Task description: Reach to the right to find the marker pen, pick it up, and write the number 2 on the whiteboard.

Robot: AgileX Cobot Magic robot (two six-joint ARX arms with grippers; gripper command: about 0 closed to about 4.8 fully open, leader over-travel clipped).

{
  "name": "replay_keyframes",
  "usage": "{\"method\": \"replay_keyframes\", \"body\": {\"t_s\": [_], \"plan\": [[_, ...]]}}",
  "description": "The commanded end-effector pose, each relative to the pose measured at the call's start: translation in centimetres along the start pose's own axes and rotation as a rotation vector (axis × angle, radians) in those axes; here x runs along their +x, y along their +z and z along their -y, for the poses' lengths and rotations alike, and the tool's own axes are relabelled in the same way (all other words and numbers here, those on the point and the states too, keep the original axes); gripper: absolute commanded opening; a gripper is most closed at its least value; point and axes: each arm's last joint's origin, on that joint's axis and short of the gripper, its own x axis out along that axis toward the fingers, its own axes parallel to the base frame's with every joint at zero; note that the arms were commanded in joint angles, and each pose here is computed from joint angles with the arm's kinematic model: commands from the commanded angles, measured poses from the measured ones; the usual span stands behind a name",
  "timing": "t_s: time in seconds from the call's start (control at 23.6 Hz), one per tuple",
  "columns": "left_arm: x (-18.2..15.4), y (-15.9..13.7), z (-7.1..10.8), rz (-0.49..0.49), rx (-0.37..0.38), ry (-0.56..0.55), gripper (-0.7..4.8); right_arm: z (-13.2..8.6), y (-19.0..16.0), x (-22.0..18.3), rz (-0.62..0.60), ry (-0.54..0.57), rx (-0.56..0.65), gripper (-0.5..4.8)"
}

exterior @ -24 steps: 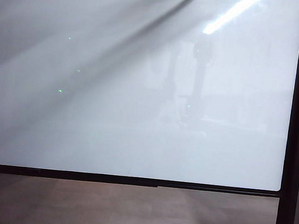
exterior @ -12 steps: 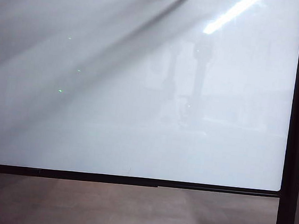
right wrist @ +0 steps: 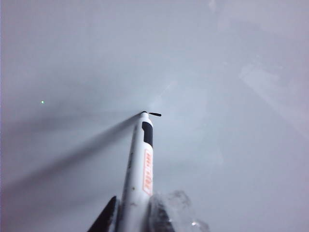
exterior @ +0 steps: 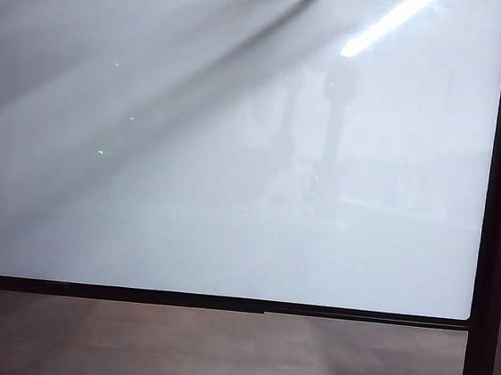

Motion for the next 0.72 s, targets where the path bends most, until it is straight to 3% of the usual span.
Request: {"method": "replay_keyframes", "body": {"t_s": [0.04,0.72], "plan": [[-0.07,0.23,0.0,0.016,0.006,-0.005,-0.05,0.27,0.46,-0.05,0.022,-0.048,0.012,0.18],[-0.07,0.23,0.0,0.015,0.005,-0.005,-0.05,0.55,0.3,-0.06,-0.002,-0.136,0.008,0.18]]}}
